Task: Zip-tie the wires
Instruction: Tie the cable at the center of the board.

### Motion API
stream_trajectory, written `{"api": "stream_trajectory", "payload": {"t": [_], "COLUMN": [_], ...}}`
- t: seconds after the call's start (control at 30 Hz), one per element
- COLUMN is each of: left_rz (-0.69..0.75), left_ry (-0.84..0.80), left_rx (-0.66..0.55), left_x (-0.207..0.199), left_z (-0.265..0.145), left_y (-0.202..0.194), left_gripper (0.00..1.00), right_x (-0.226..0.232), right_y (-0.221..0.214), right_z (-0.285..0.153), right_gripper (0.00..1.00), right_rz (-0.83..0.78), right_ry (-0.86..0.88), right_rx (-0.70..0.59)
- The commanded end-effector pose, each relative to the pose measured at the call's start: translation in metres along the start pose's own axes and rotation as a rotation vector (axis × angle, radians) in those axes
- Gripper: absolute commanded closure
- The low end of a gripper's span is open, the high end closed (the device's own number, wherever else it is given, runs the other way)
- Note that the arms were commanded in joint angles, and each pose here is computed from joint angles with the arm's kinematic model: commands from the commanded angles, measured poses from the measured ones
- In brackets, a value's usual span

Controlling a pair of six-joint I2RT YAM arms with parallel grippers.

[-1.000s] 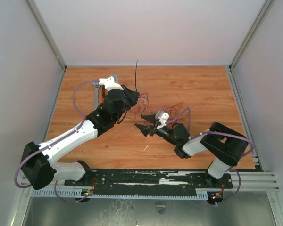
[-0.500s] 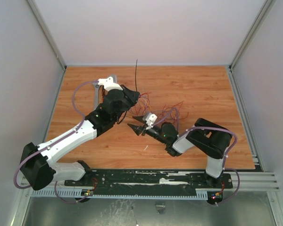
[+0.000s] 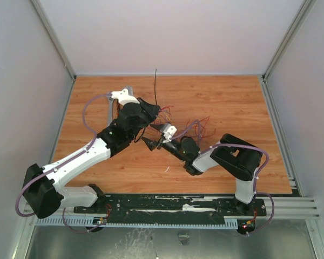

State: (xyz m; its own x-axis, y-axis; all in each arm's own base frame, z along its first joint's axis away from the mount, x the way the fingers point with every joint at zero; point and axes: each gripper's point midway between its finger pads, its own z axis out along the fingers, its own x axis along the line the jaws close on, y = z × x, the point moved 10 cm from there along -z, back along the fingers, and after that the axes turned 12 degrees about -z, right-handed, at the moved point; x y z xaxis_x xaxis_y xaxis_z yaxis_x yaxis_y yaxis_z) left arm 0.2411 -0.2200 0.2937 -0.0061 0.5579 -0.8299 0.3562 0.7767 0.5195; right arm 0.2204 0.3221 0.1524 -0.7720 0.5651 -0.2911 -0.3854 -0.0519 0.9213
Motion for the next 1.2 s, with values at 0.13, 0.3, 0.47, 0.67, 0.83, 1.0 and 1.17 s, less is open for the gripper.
{"api": "stream_trajectory", "payload": {"t": [0.13,0.3,0.47,0.67,0.83,1.0,1.17], "left_rz": [-0.048,-0.061,-0.106,-0.185,-0.203,-0.208,-0.204], "left_ry": [-0.021,-0.035,-0.060,-0.083,-0.068,-0.059,-0.058], "left_rx": [-0.026,-0.038,-0.007,-0.009,-0.015,-0.004,-0.004], "left_x": [-0.002,-0.004,-0.009,-0.014,-0.012,-0.008,-0.005], "left_z": [-0.008,-0.010,-0.013,-0.022,-0.023,-0.022,-0.022], "left_y": [0.007,0.009,0.009,0.014,0.014,0.010,0.009], "left_gripper": [1.00,1.00,1.00,1.00,1.00,1.00,1.00], "right_x": [-0.023,-0.022,-0.021,-0.025,-0.029,-0.031,-0.029], "right_y": [0.068,0.073,0.070,0.076,0.088,0.099,0.102], "right_z": [0.017,0.018,0.020,0.012,0.003,-0.001,-0.002], "right_gripper": [0.34,0.34,0.35,0.35,0.36,0.37,0.38], "right_rz": [0.000,-0.004,-0.015,-0.022,-0.025,-0.001,0.022], "right_ry": [-0.154,-0.135,-0.130,-0.150,-0.163,-0.157,-0.123], "right_rx": [-0.437,-0.454,-0.450,-0.451,-0.468,-0.497,-0.510]}}
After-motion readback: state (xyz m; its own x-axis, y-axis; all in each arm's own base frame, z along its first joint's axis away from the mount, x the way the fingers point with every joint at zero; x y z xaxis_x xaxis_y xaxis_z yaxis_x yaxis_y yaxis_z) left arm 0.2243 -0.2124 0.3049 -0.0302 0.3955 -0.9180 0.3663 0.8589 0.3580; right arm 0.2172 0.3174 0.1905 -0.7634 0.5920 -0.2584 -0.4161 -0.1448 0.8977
